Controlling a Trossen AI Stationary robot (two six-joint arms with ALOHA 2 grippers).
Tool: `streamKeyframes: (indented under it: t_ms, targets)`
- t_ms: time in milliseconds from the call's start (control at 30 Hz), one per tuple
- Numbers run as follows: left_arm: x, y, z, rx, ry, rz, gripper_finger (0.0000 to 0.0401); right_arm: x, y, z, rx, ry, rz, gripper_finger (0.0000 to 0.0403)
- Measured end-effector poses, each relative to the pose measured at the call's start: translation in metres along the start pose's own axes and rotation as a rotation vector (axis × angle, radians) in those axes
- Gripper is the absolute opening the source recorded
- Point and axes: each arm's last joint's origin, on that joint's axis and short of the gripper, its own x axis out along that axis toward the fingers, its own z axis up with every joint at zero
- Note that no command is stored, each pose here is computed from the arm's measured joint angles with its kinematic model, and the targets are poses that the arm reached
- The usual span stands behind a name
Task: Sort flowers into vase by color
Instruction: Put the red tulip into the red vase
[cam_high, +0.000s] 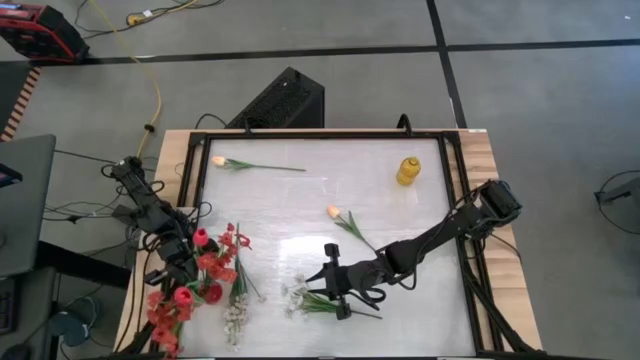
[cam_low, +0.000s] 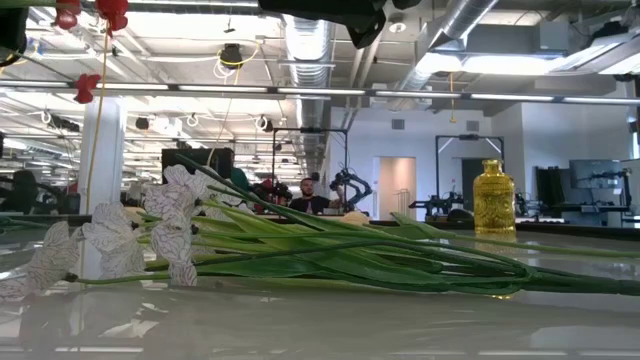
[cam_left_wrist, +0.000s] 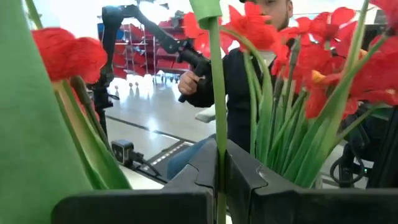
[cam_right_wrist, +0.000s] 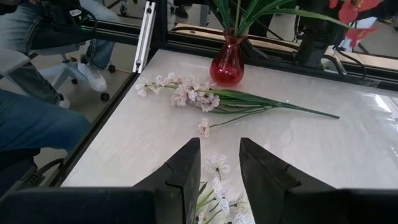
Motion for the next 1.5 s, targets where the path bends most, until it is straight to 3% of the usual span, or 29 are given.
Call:
streamKeyframes:
  t_ms: [800, 933, 1500]
  targets:
    - [-0.0004, 0.0003, -0.0084, -0.007, 0.085, 0.003, 0.0, 0.0007, -0.0025, 0.0006, 0.011, -0.005, -0.006, 0.0136]
    - [-0.0003, 0.0002, -0.0077, -0.05, 0.078, 0.0, 0.0001, 0.0006, -0.0025, 0.0007, 0.012, -0.005, -0.006, 0.0136]
    - [-0.0003, -0.0005, -0.0075, -0.176, 0.08, -0.019, 0.0056, 0.0012, -0.0047, 0.0016, 0.017, -0.013, -0.01, 0.0136]
